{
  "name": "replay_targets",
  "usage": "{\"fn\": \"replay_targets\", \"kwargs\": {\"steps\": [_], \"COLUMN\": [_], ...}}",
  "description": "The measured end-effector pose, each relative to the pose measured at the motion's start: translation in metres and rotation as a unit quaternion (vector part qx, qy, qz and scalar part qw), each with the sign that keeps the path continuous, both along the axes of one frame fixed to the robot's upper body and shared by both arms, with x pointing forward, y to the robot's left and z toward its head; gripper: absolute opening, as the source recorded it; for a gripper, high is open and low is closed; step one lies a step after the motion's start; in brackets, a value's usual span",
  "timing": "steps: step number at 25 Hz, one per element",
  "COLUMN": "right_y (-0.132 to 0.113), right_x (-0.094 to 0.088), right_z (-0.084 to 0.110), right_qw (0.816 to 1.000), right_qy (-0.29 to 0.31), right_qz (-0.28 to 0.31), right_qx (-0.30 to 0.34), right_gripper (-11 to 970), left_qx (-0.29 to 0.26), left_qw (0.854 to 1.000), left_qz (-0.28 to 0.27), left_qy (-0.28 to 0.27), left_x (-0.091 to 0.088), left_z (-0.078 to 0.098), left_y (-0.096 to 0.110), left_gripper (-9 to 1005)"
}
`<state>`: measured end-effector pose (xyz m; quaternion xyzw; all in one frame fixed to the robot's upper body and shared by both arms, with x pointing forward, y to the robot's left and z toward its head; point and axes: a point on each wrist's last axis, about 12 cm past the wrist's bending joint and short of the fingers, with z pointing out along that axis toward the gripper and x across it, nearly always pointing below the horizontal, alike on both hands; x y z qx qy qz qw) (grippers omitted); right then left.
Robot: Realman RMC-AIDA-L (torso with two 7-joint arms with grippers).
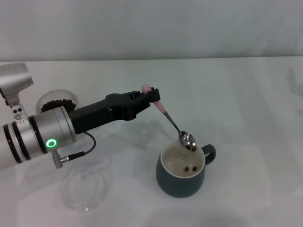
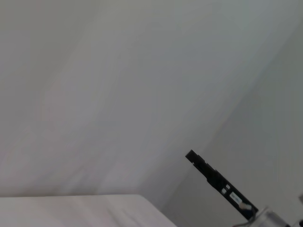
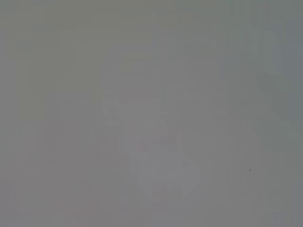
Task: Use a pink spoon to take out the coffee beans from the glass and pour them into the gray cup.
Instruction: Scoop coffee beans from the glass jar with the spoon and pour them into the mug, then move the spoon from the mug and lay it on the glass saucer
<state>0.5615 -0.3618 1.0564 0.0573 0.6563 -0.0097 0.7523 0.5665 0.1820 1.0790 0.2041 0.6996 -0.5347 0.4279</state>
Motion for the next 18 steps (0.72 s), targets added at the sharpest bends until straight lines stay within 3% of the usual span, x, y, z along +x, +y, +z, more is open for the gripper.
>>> {"fn": "replay_targets", "kwargs": {"steps": [12,18], "right_y": [0.001,0.003], "right_x": [0.0,0.001], "right_z": [0.0,0.0], "right_qw": [1.0,1.0], "right_qy": [-0.001,0.0], "right_qz": [0.0,0.001], "right_qx": [0.007,0.009], "right_gripper": [726,726], "left_qx": [0.05,-0.008], "left_qw": [0.995,0.997], "left_qz": [-0.043,-0.017], "left_qy": [-0.07,-0.074], "left_x": [0.001,0.003], "left_z": [0.004,0.016], "left_y": [-0.008,0.002], "left_gripper": [135,135]}}
